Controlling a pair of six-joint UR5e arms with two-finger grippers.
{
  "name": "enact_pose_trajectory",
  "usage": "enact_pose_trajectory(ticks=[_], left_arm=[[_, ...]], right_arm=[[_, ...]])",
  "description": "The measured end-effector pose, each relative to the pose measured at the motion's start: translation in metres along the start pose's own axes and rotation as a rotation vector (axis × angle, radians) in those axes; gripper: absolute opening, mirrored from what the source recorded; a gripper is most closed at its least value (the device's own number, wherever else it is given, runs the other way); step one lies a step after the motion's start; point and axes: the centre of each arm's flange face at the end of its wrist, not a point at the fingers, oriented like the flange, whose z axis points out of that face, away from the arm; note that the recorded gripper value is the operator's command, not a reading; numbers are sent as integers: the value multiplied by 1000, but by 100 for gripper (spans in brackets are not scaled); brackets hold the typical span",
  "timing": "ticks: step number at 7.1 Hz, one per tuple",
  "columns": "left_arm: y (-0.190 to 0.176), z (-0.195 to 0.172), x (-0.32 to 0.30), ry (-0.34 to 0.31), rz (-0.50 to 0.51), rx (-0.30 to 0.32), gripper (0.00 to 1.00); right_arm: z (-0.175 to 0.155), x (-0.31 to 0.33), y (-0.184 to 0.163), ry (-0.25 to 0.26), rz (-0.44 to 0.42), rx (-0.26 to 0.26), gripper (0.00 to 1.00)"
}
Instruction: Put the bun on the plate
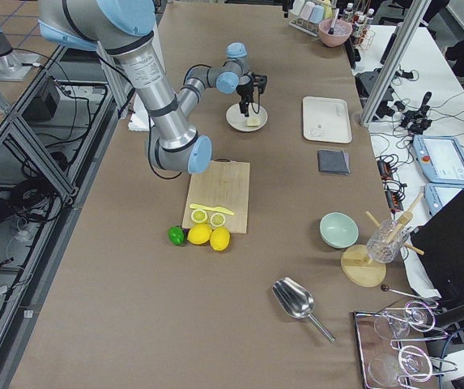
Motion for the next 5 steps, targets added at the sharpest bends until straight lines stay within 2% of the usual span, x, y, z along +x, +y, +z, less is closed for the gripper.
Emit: enact_pose_trajectory(ticks=[3,5], left_arm=[[53,-11,-101,-13,-81,-47,98],[108,-13,-163,-14,-82,-83,98]], right_arm=[[-15,33,-56,6,-22,-27,100],[-42,89,-95,25,-88,-33,100]])
